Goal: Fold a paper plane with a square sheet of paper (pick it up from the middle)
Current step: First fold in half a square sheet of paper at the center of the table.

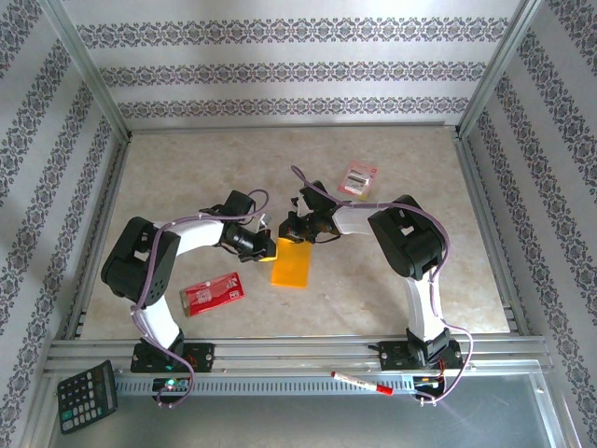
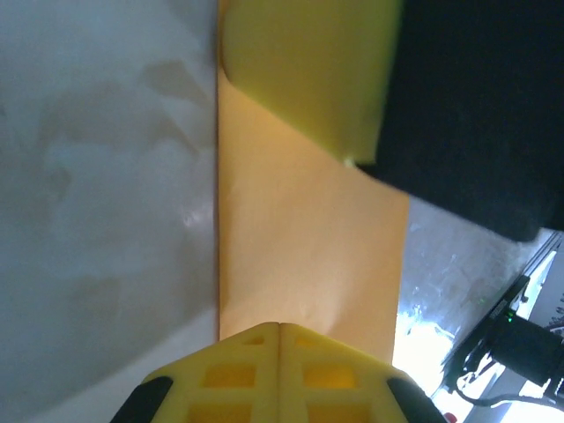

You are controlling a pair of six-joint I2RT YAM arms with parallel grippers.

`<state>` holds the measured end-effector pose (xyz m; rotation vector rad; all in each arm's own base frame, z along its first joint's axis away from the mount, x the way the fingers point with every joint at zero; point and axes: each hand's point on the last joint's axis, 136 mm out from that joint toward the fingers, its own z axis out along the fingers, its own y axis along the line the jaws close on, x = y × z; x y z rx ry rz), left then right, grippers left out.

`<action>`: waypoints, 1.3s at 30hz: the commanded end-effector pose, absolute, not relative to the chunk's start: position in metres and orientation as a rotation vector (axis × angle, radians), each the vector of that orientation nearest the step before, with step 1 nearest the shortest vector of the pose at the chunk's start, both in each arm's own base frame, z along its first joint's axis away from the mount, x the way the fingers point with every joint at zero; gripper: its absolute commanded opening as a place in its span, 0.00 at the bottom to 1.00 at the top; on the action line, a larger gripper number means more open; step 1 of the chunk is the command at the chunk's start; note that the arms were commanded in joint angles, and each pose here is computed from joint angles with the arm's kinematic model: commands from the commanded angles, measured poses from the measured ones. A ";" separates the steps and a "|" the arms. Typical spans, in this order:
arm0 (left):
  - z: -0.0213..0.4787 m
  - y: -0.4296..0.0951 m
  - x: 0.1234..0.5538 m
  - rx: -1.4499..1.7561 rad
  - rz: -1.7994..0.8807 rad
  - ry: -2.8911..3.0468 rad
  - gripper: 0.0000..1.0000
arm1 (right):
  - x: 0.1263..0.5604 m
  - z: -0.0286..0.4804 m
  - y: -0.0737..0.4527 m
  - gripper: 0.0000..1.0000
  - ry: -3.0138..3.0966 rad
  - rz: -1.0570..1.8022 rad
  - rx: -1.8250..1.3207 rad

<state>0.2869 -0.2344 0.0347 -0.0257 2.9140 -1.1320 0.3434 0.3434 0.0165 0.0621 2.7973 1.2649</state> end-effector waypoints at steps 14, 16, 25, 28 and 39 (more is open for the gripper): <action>0.032 -0.241 0.323 -0.098 -1.232 2.839 0.00 | 0.328 -0.029 0.318 0.00 2.909 1.111 0.131; 0.028 -0.243 0.323 -0.102 -1.247 2.844 0.00 | 0.328 -0.030 0.318 0.00 2.914 1.111 0.136; 0.009 -0.236 0.303 -0.112 -1.221 2.916 0.00 | 0.328 -0.034 0.314 0.00 2.922 1.090 0.174; 0.003 -0.232 0.289 -0.114 -1.219 2.947 0.00 | 0.329 -0.035 0.313 0.00 2.924 1.078 0.201; 0.003 -0.239 0.251 -0.074 -1.271 2.978 0.00 | 0.332 -0.043 0.308 0.00 2.930 1.024 0.246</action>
